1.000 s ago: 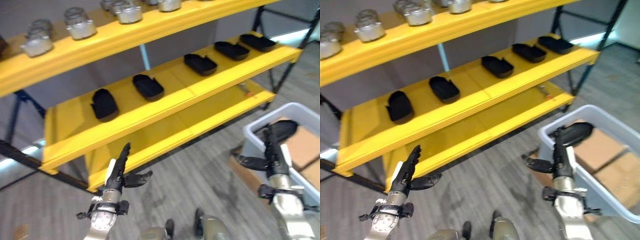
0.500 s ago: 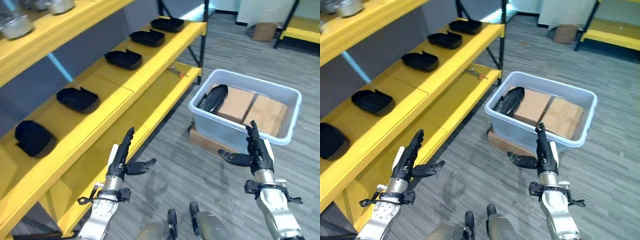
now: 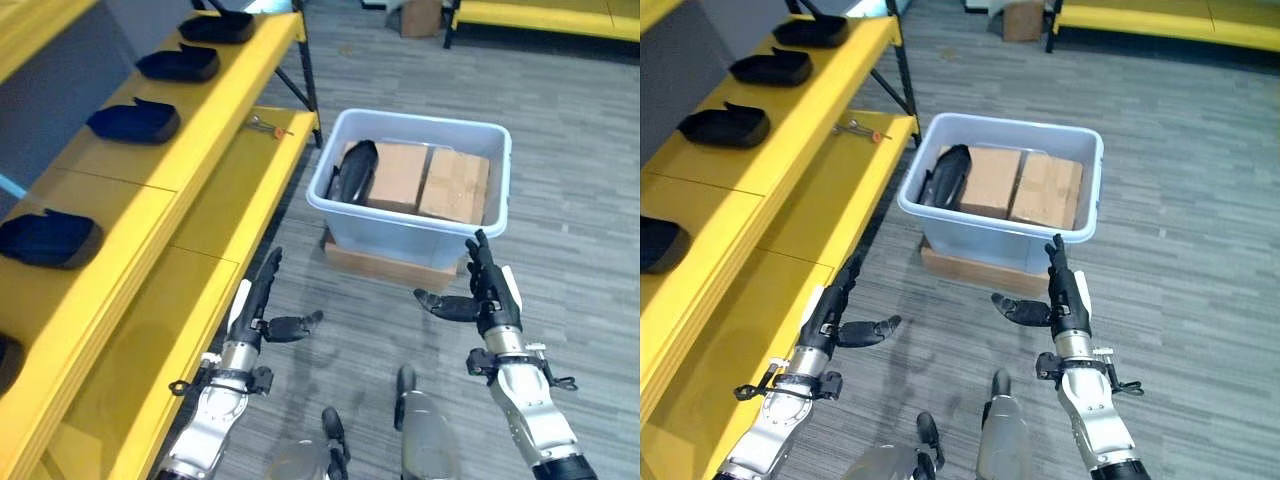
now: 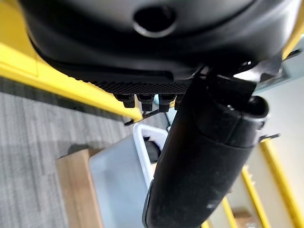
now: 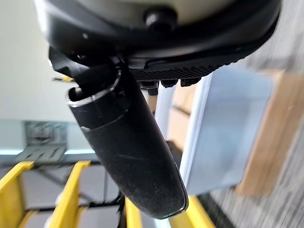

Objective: Move parts from the plastic box to the shelf.

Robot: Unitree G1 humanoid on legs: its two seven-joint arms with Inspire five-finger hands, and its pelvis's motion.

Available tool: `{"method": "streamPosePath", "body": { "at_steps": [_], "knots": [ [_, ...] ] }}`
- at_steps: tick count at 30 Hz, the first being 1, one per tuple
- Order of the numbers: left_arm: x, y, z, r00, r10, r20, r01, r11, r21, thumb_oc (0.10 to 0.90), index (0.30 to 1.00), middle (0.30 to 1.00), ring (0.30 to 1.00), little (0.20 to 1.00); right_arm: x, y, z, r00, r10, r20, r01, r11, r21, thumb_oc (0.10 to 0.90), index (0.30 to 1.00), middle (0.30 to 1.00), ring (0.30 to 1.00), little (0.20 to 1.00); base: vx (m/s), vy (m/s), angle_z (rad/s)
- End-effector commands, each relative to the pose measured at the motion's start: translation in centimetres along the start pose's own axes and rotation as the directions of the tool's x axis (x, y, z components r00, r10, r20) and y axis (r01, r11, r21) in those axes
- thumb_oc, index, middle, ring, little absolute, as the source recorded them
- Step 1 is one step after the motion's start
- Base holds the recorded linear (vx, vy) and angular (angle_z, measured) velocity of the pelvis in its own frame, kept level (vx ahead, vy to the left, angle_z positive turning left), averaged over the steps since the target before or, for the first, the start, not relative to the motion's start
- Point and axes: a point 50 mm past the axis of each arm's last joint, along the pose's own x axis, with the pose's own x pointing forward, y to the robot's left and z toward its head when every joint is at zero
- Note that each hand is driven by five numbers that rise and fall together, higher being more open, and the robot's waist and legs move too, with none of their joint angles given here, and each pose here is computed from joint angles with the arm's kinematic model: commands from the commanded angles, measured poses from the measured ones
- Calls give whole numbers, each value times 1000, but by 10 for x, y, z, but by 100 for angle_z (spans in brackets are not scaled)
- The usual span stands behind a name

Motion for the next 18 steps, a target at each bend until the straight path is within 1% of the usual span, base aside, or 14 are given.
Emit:
{"method": "streamPosePath", "body": {
  "at_steps": [1,6,12,16,18],
  "knots": [
    [13,5,48,964,61,260,-47,997,-62,900,1000,1000,1000,1000,21,-2,56,958,-23,287,21,1000,11,900,1000,1000,1000,1000,265,-94,24],
    [27,-3,66,947,73,314,-34,991,-129,900,1000,1000,1000,1000,27,-7,58,955,-47,292,45,999,16,900,1000,1000,1000,1000,303,-153,40],
    [31,-4,63,953,108,284,-62,984,-165,900,1000,1000,1000,1000,33,-6,61,955,-33,294,32,999,7,900,1000,1000,1000,1000,214,-137,-1],
    [30,-1,60,956,132,263,-89,982,-169,900,1000,1000,1000,1000,34,-11,58,958,-68,279,71,997,0,900,1000,1000,1000,1000,211,-7,-14],
    [31,4,59,952,153,267,-117,982,-145,900,1000,1000,1000,1000,33,-13,53,959,-99,267,99,995,14,900,1000,1000,1000,1000,234,186,-18]
  ]
}}
